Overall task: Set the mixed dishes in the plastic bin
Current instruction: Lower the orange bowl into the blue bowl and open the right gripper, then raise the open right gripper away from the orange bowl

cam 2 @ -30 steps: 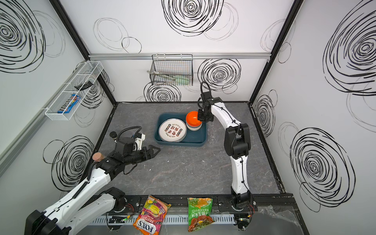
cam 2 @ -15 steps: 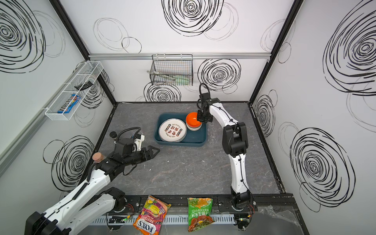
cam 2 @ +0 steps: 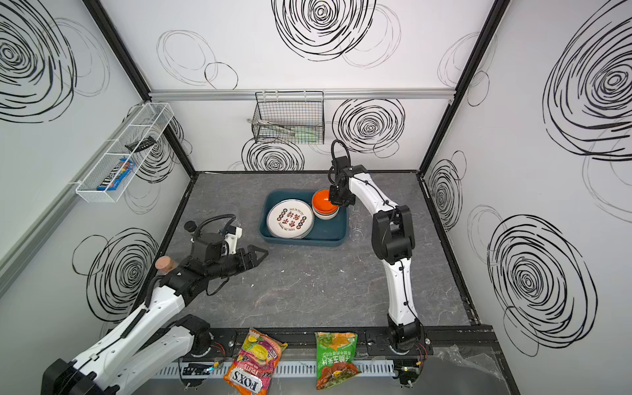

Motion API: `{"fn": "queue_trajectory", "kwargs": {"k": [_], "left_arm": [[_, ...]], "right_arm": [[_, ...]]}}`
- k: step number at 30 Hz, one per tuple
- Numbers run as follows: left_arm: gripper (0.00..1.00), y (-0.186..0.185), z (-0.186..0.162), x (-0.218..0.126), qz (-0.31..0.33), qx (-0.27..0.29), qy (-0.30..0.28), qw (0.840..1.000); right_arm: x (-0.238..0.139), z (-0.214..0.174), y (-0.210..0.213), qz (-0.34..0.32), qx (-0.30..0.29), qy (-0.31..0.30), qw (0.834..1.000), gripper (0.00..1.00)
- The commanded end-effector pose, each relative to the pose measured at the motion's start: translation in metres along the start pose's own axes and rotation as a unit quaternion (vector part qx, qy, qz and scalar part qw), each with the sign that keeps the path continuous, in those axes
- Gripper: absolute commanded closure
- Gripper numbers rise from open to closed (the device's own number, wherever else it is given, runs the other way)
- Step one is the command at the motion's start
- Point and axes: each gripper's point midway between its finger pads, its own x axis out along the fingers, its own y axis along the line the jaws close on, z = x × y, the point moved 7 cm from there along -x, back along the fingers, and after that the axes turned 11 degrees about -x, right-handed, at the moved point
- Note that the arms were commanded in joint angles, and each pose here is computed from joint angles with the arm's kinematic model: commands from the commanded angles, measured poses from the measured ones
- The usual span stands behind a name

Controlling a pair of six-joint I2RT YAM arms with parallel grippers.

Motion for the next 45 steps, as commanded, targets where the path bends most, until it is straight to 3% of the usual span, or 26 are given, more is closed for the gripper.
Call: {"fn": "queue_trajectory", "kwargs": {"k": [1,10,21,30,38,45], "left_arm": [[0.14,-0.002,0.002,-0.001,-0.014,0.001,-0.008,1.0],[0.14,-0.002,0.001,0.0,-0.022,-0.005,-0.007,1.0],[0.14,-0.004,0.002,-0.003,-0.024,-0.008,-0.012,1.0],[0.14,-0.009,0.008,-0.005,-0.019,-0.007,-0.02,1.0],[0.14,-0.016,0.029,-0.016,0.02,0.003,-0.058,0.998],[0.15,-0.005,0.062,-0.026,0.079,-0.028,-0.107,0.991]], "right_arm": [[-0.003,-0.001,0.001,-0.011,0.003,-0.005,1.0,0.76],[-0.026,-0.007,0.002,-0.009,0.001,-0.028,1.0,0.69],[-0.046,-0.01,0.008,0.013,-0.001,-0.047,0.999,0.75],[-0.053,-0.023,0.007,0.014,-0.006,-0.046,0.999,0.7],[-0.09,-0.041,0.014,0.054,-0.02,-0.087,0.995,0.67],[-0.117,-0.072,0.023,0.115,-0.045,-0.122,0.985,0.63]]}}
